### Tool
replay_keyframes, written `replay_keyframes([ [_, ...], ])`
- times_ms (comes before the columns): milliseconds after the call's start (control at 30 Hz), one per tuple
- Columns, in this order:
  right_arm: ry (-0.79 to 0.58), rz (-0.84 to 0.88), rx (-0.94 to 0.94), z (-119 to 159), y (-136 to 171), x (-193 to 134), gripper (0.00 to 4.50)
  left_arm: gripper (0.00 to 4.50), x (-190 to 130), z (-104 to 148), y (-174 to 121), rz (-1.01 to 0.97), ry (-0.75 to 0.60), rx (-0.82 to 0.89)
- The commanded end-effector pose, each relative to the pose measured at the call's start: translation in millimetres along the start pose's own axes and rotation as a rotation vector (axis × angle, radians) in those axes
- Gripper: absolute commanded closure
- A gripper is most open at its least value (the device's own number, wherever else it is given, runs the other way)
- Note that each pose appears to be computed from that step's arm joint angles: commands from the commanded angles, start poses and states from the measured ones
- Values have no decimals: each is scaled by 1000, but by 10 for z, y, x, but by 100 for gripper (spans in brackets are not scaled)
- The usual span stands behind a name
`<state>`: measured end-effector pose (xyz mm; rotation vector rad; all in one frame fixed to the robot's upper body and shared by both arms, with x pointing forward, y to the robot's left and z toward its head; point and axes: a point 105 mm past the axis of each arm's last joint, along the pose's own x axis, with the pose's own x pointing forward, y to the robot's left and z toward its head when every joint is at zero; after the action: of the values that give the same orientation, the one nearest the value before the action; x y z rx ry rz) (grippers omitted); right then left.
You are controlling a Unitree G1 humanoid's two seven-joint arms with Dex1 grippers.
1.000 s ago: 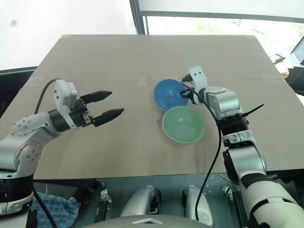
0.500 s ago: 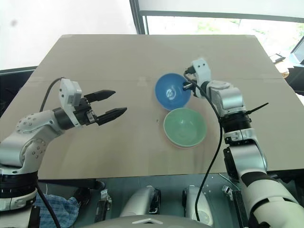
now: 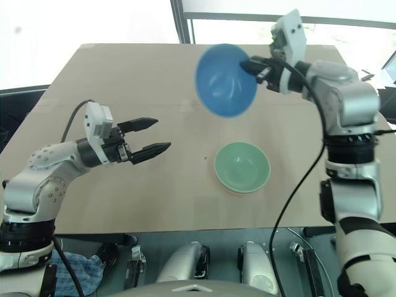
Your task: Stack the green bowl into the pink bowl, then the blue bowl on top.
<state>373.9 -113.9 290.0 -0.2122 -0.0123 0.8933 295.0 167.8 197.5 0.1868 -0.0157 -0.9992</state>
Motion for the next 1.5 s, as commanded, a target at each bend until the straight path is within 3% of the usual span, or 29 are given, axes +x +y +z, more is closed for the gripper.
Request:
replay_keyframes([
  [33,43,98,-36,4,221,-182,444,0,61,114,-45,-64,-35,33],
  [433,306,240,89,-634,745,-453,444,0,274,153,-222,-304,-26,41],
  [633,365,229,99,-756,792,-475,444,0,336,179,-207,-334,-29,57],
  [667,367,222,98,-759,780,-477,377,0,341,180,-208,-336,-29,58],
  [700,371,217,96,-763,770,-483,363,0,344,177,-211,-338,-29,58],
  [867,383,180,90,-778,668,-496,165,0,349,163,-234,-342,-31,55],
  [933,386,169,87,-780,635,-502,65,0,348,164,-237,-340,-33,55],
  [1000,388,154,86,-780,592,-516,3,0,338,166,-242,-338,-35,52],
  [1200,377,111,110,-807,450,-651,3,0,279,155,-274,-324,-33,46],
  [1500,312,-2,76,-924,215,-1154,3,0,162,141,-295,-236,-42,59],
])
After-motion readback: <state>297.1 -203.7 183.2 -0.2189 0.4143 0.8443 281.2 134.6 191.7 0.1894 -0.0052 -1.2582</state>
